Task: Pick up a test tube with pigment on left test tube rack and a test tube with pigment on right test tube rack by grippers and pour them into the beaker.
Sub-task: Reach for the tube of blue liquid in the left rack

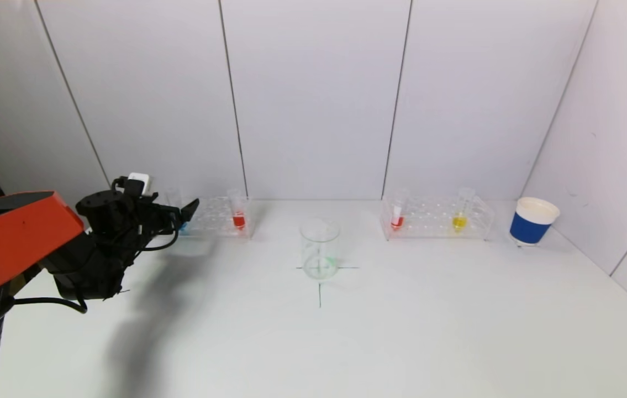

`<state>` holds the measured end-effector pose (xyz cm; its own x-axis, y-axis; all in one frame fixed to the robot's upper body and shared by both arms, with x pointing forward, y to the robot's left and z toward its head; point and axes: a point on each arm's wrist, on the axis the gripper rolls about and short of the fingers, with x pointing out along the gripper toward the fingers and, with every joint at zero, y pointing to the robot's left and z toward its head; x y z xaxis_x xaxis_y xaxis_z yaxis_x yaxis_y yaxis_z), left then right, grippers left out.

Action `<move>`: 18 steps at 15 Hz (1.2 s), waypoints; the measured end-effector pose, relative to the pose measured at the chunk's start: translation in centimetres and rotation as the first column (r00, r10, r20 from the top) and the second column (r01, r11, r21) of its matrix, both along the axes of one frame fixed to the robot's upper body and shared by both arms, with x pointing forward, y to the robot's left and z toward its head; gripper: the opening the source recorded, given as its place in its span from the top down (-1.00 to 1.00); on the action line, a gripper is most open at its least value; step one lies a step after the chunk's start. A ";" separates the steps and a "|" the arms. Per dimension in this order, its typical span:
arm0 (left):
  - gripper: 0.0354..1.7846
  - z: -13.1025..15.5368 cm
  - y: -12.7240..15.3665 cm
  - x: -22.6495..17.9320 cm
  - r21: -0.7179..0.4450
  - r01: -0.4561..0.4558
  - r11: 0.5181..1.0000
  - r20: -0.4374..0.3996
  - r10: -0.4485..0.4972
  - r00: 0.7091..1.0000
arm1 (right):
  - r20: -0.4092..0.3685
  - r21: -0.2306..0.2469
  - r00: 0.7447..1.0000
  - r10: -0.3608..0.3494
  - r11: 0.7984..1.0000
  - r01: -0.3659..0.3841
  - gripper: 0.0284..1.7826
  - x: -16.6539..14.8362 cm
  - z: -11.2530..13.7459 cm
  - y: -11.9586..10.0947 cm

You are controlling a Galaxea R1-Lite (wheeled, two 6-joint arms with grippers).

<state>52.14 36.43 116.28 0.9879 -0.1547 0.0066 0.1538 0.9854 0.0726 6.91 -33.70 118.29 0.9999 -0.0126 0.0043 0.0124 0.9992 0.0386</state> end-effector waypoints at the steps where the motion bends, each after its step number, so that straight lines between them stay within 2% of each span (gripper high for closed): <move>1: -0.98 0.0 0.0 0.0 0.001 0.000 1.000 0.001 0.000 1.000 | 0.000 0.000 1.000 0.000 1.000 0.000 -0.99 0.0 0.0 0.0; 18: -0.98 -0.3 0.1 0.4 0.000 -0.010 1.000 -0.002 0.010 1.000 | 0.000 0.000 1.000 0.000 1.000 0.000 -0.99 0.0 0.0 0.0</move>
